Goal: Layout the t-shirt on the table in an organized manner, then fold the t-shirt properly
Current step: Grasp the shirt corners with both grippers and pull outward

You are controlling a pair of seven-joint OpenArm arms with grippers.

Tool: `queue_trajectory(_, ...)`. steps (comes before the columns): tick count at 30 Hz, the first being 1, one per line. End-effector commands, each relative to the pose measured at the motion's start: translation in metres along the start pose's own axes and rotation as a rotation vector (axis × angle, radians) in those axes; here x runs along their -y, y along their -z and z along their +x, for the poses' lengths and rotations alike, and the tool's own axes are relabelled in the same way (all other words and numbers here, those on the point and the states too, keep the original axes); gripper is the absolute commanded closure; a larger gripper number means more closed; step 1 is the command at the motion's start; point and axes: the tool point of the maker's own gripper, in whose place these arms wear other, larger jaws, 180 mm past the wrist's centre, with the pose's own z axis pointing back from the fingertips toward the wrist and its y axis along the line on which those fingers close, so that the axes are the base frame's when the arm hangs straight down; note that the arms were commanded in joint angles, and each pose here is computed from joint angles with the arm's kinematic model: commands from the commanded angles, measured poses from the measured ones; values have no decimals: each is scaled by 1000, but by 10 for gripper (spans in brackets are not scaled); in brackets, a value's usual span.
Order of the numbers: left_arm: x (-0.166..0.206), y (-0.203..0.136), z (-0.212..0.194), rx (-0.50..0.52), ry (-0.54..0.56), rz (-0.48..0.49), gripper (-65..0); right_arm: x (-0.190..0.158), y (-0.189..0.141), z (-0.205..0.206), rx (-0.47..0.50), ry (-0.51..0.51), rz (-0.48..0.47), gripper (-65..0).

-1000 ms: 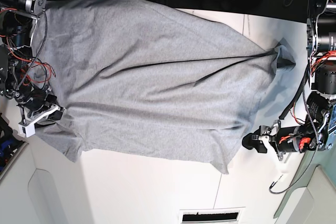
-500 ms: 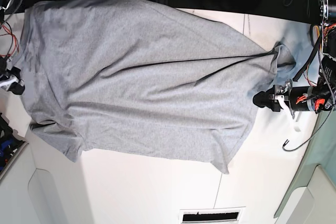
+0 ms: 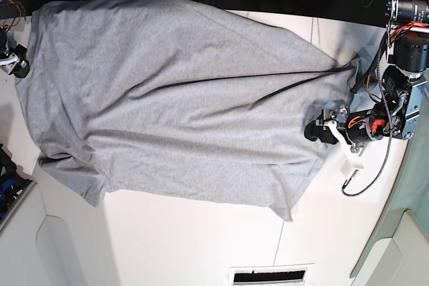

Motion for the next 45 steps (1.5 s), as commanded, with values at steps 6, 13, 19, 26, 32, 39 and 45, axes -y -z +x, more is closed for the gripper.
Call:
queue_trajectory(6,-39,-4,-3,-65,35,238,-419,-15,7,-2,-35,-53,35,-343)
queue_trajectory(13,-40,-3,0,-48,56,250,-77,-45,21,-7,-76,-125,86,-35)
queue_trajectory(19,-40,-4,8,-18,66,253,0,-70,30,28,-20,-164,122,0)
queue_trajectory(26,-40,-11,49,52,80,259,0,-94,34,82,74,-196,145,0)
queue_trajectory(32,-39,-21,92,124,97,266,0,-111,42,118,136,-176,181,0)
queue_trajectory(39,-38,-30,123,178,119,279,0,-129,51,162,197,-159,199,0)
queue_trajectory(45,-38,-31,126,181,116,276,0,-136,49,174,220,-147,216,-12)
